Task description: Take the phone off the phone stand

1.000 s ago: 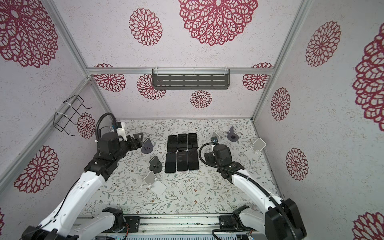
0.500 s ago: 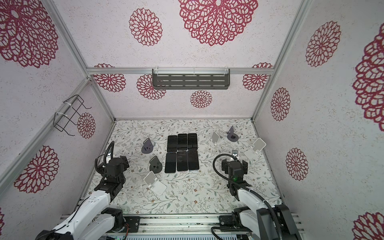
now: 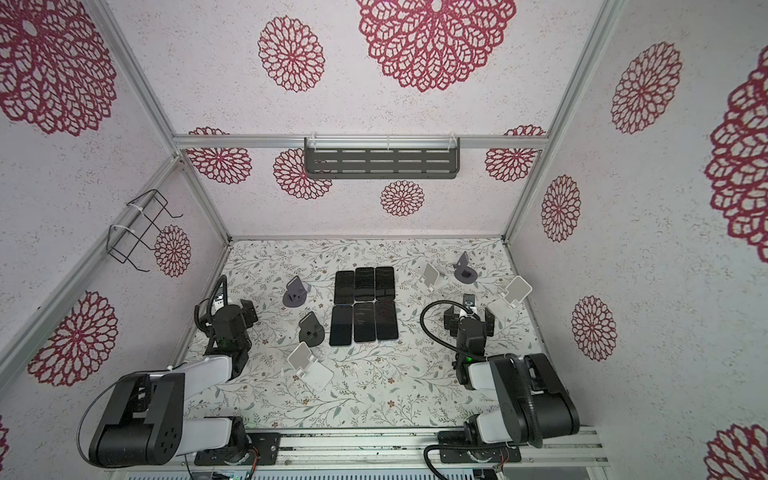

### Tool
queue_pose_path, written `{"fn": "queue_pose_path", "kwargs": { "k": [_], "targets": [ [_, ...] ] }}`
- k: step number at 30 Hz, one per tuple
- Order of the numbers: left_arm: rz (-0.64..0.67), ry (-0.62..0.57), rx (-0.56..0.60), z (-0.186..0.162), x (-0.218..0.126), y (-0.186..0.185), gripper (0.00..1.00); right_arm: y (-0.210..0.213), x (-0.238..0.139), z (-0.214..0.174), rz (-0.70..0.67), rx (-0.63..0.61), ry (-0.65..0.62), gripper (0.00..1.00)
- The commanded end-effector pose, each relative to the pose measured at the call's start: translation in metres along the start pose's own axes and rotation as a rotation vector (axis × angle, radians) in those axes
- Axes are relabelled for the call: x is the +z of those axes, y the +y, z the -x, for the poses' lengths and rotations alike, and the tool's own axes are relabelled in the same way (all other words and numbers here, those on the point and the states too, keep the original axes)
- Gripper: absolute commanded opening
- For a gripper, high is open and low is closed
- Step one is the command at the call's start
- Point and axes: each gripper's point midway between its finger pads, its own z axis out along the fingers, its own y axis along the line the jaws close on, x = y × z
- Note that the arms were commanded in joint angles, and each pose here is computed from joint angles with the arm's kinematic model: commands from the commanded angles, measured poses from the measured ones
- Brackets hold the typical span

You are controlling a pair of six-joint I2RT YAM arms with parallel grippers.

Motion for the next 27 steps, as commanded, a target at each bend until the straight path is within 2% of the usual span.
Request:
{"fn": "queue_pose_path", "kwargs": {
  "k": [1,6,7,8,10,12,14,27],
  "targets": [
    [-0.047,-0.082,-0.047,0.025,0.001,-0.005,0.96,-0.003,0.002,0.028,0.019,0.069,-0.113,0.99],
    [-0.159,-0.122,-0.137,0.025,0.002,-0.015,0.96,-0.013,0.006,0.018,0.008,0.126,-0.119,0.99],
    [-0.161,-0.131,-0.130,0.024,0.004,-0.017,0.96,-0.015,0.007,0.019,-0.006,0.120,-0.129,0.99],
    [-0.165,-0.142,-0.131,0.023,0.006,-0.019,0.97,-0.012,0.010,0.014,0.007,0.122,-0.085,0.99],
    [-0.182,-0.135,-0.121,0.016,0.010,-0.024,0.97,-0.012,0.012,0.017,0.010,0.119,-0.102,0.99],
    [-0.216,-0.113,-0.091,0.010,0.020,-0.036,1.00,-0.013,0.012,0.016,0.008,0.119,-0.098,0.99],
    [-0.220,-0.063,-0.058,0.006,0.025,-0.042,0.97,-0.013,0.014,0.016,0.007,0.126,-0.086,0.99],
    [-0.227,-0.066,-0.068,0.008,0.027,-0.042,0.97,-0.015,0.014,0.015,-0.002,0.129,-0.087,0.99]
  ]
}}
